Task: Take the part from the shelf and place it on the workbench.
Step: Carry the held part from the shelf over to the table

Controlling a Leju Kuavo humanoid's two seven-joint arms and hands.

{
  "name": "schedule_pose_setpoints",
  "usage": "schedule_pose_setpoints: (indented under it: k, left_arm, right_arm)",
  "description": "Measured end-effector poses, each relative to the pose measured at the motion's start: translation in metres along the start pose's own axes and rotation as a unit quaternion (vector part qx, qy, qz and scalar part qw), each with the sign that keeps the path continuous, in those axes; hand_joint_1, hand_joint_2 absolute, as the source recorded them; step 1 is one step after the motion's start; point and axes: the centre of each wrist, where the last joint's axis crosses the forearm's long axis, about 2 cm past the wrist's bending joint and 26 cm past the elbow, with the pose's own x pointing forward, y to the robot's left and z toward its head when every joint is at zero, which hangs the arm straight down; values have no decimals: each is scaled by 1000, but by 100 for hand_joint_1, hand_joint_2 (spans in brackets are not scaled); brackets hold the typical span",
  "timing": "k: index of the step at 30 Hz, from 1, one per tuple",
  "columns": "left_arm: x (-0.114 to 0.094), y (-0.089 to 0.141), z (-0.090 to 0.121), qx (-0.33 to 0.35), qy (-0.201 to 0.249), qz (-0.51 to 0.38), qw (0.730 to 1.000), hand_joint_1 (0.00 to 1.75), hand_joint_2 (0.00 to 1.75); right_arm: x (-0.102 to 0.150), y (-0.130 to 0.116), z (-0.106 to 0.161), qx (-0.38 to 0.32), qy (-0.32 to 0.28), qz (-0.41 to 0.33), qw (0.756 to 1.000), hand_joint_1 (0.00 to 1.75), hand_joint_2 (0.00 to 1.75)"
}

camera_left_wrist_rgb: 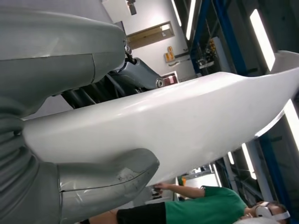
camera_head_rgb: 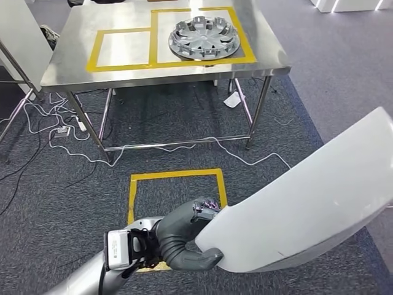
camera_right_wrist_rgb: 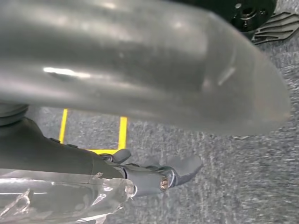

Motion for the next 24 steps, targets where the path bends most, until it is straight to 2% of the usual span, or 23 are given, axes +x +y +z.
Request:
schedule_pose_setpoints:
  k: [24]
  left_arm:
    - [1,0,-1,2,-2,-6,1000,175,175]
  right_arm:
    - [-2,0,0,1,4,0,1000,0,0]
